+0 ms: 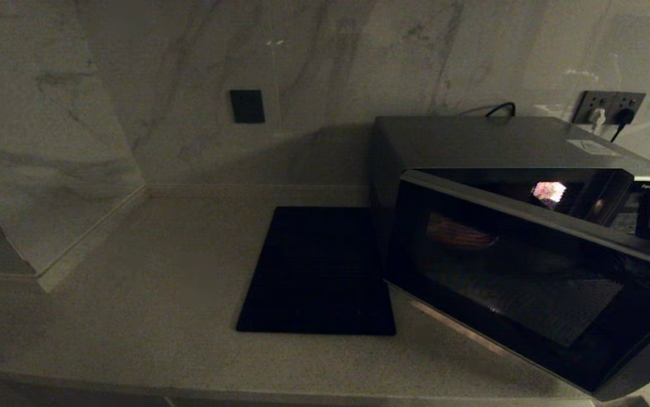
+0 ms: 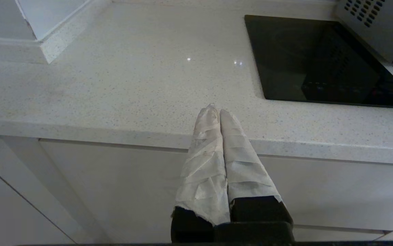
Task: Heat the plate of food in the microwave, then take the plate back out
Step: Open the microwave oven
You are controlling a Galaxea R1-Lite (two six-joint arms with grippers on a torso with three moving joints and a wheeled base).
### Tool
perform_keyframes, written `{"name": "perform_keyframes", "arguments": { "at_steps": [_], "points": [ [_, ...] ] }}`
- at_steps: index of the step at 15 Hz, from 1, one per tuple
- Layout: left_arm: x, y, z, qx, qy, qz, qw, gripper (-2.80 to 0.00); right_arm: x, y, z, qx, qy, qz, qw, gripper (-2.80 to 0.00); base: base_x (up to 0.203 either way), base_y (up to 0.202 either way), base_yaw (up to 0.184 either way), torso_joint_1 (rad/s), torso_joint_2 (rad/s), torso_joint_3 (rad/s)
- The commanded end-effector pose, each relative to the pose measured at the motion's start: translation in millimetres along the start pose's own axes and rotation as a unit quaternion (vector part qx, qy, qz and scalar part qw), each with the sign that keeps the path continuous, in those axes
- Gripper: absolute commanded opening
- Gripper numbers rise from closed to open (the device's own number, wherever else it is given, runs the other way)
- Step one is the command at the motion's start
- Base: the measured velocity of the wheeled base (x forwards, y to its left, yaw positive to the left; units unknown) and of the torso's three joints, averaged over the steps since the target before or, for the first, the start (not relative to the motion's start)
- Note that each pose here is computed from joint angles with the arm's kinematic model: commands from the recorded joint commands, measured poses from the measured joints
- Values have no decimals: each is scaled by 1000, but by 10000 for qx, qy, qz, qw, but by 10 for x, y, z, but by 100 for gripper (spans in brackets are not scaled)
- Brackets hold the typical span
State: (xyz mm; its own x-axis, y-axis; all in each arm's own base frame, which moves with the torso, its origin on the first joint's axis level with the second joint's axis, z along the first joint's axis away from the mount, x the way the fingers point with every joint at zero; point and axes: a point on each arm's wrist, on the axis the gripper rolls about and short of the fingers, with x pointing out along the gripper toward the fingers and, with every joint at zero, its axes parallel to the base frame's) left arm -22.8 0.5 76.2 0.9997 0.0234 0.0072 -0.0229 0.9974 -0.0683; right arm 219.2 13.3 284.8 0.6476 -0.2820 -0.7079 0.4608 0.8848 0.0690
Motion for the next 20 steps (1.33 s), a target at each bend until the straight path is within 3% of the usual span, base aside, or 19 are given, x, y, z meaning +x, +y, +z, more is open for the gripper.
{"name": "perform_keyframes", "arguments": {
  "at_steps": [1,13,20],
  "points": [
    [1,0,1,-4,4,6,10000,-280,-189,69,-124,-244,-79,344,9991,-280,0,0,0,0,0,0],
    [0,0,1,-4,-1,6,10000,-280,-621,52,-595,-928,96,1149,9890,-280,0,0,0,0,0,0],
    [0,0,1,-4,0,6,10000,-280,-853,159,-806,-1252,277,1864,9741,-280,0,0,0,0,0,0]
  ]
}}
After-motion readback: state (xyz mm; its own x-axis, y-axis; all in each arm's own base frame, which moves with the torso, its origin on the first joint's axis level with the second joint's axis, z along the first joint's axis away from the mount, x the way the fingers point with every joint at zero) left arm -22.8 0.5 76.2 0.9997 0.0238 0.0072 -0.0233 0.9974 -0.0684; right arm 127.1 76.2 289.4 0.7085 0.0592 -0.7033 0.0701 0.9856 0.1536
